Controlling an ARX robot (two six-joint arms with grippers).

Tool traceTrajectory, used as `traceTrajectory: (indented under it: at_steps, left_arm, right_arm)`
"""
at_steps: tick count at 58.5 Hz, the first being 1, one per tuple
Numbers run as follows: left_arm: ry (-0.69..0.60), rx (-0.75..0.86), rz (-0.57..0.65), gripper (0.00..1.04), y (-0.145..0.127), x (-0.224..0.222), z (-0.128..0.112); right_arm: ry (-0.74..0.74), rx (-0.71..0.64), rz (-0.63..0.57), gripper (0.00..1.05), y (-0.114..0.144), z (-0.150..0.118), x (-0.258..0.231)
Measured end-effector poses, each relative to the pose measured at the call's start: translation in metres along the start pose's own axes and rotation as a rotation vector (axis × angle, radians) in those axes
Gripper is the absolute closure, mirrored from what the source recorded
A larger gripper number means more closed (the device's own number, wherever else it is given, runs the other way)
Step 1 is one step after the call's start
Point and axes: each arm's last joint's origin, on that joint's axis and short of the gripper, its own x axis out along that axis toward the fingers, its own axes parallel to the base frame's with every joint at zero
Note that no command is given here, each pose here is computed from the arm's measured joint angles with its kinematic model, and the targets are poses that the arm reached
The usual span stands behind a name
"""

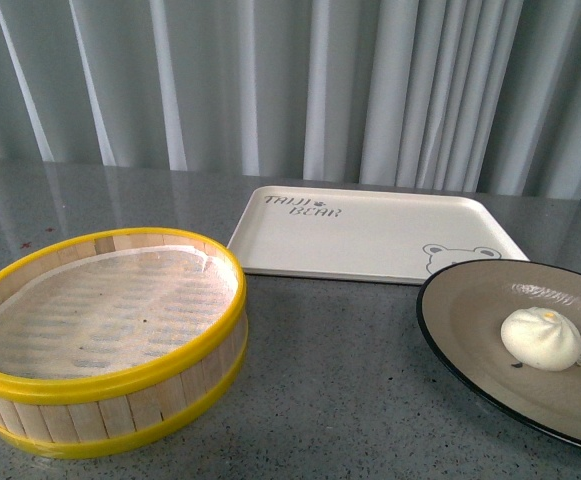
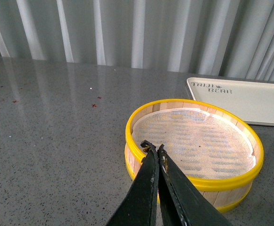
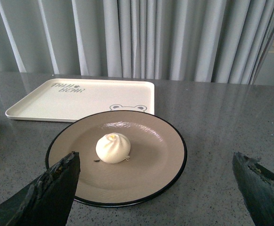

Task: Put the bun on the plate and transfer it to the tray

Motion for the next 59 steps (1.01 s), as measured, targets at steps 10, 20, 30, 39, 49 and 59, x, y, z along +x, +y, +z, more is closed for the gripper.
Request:
traceTrajectory:
  at_steps: [10, 20, 30, 39, 49, 59]
  left_arm:
    - [0.000, 0.000, 0.000, 1.01, 0.000, -0.003, 0.000]
    - [0.024, 0.000, 0.000, 1.01, 0.000, -0.014, -0.004]
    - [0.007, 0.000, 0.000, 1.01, 0.000, -0.016, -0.003]
    - [0.006, -0.001, 0.000, 0.82, 0.000, -0.016, -0.003]
    - [0.006, -0.001, 0.000, 0.51, 0.000, -0.016, -0.003]
    - [0.006, -0.001, 0.000, 0.21, 0.000, -0.016, -0.003]
  right_arm:
    - [0.000, 0.000, 0.000, 0.08, 0.000, 0.000, 0.000]
    - [0.000, 0.000, 0.000, 0.08, 0.000, 0.000, 0.000]
    - [0.000, 0.000, 0.000, 0.08, 0.000, 0.000, 0.000]
    - [0.000, 0.000, 0.000, 0.08, 0.000, 0.000, 0.000]
    - [0.000, 0.000, 0.000, 0.08, 0.000, 0.000, 0.000]
    - [0.000, 0.000, 0.000, 0.08, 0.000, 0.000, 0.000]
